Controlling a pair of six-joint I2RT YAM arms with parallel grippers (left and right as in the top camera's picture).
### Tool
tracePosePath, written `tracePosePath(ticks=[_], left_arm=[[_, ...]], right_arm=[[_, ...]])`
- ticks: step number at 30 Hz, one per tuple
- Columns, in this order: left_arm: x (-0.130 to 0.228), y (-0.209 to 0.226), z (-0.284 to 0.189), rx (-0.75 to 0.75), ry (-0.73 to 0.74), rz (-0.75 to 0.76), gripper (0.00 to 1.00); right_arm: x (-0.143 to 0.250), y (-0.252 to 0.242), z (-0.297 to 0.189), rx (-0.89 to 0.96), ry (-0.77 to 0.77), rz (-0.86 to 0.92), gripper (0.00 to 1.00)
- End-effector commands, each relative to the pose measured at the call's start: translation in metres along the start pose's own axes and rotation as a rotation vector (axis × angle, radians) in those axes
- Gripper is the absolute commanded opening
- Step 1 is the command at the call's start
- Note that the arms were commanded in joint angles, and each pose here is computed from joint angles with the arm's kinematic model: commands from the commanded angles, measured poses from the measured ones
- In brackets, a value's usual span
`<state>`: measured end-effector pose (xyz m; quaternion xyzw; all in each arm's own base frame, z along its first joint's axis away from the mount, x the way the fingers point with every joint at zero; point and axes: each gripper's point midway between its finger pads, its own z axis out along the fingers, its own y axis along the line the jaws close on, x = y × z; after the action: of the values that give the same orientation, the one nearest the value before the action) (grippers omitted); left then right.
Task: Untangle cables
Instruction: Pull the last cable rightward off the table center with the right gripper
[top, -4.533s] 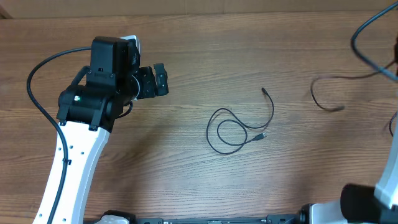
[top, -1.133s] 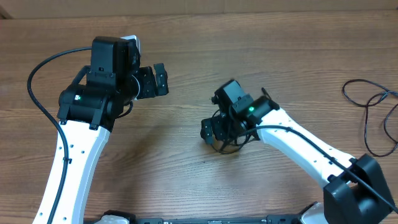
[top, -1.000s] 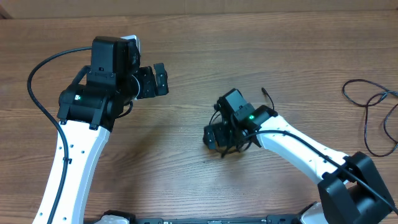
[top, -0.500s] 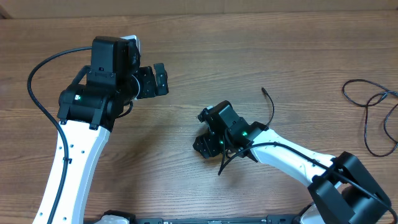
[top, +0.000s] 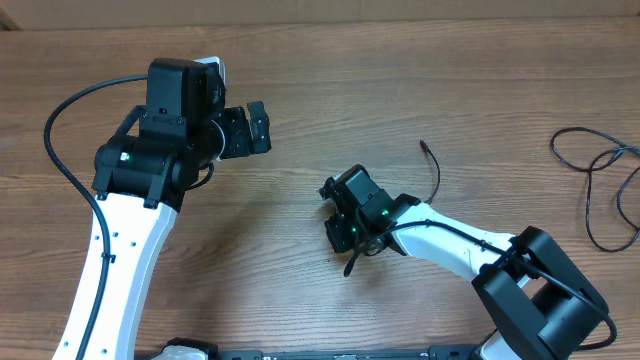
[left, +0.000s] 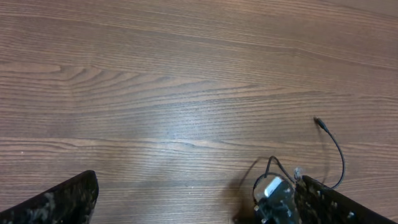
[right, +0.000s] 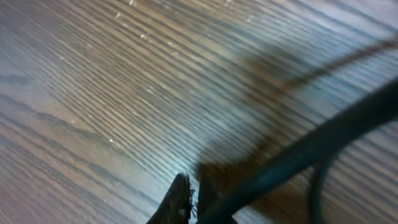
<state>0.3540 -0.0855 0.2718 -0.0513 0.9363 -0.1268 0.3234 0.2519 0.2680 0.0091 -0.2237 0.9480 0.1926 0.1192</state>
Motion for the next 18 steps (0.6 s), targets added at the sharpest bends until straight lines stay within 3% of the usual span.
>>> tracePosePath(ticks=[1,5,8,18], left_arm=[[-0.007,0.0,-0.004,-0.002,-0.022,-0.011,1.0],[-0.007,0.0,-0.004,-0.001,-0.022,-0.01,1.0],[-0.007,0.0,-0.004,-0.002,-0.022,-0.011,1.0],[-0.007,0.0,-0.004,-0.002,-0.022,-0.011,1.0]], right_arm=[[-0.06,-0.012,-0.057,0.145,-0.177,0.015,0.04],[-0.114,-0.058,-0.154,0.478,-0.376,0.084,0.04],[-0.145,-0.087,-0.219,0.627,-0.537,0.166,0.04],[-0.184,-0.198,-0.378,0.791,-0.924,0.483,0.04]])
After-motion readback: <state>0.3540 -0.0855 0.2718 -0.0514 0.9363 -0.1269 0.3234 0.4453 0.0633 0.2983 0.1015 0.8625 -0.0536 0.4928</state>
